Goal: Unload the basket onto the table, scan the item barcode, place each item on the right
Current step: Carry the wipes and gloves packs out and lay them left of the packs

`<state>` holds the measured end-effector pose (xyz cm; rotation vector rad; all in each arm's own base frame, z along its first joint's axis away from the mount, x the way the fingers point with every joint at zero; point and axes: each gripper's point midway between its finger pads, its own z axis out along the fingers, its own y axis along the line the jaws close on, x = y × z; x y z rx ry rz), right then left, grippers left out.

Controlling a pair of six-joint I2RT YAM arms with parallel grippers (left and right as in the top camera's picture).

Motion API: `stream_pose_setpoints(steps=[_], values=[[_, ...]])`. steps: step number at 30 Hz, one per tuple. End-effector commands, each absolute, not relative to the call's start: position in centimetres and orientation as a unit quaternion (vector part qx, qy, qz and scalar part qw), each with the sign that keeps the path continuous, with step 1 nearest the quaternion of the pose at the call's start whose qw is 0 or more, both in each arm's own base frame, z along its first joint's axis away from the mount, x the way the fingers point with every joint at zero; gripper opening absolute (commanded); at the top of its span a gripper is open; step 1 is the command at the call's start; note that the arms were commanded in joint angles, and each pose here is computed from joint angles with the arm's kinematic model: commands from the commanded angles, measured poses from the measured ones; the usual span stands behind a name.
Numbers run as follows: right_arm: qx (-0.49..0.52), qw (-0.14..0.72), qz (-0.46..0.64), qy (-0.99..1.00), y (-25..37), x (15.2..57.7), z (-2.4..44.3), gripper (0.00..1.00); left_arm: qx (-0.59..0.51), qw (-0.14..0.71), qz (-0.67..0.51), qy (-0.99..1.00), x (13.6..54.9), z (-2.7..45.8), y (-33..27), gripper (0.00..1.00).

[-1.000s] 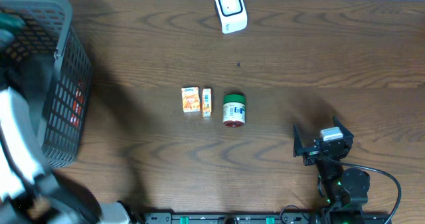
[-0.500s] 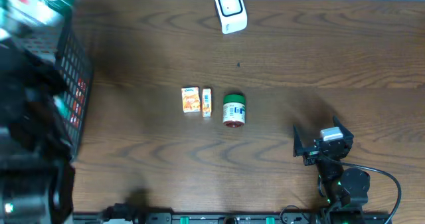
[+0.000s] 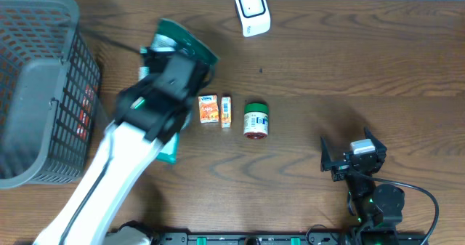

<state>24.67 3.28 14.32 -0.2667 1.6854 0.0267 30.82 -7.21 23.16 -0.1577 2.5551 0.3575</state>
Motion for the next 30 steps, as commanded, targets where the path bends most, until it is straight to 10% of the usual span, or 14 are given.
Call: stream_pose_setpoints(steps=[1,19,25,30], values=[[-0.111,0.657,0.015,0.745,3.2,24.7,14.3,0.99,-0.072,0.189,0.134,0.97,31.5,18.0,-8.5,0.17],[-0.111,0.657,0.015,0.745,3.2,24.7,14.3,0.99,-0.154,-0.013,0.045,0.987,31.8,4.4,-6.2,0.17],[-0.111,0.657,0.015,0.745,3.2,24.7,14.3,0.99,-0.136,-0.001,0.036,0.99,31.9,5.3,-6.6,0.53],[-0.111,0.657,0.015,0.745,3.2,24.7,14.3,0.99,-0.138,0.069,0.009,0.988,33.3,9.6,-6.8,0.62]])
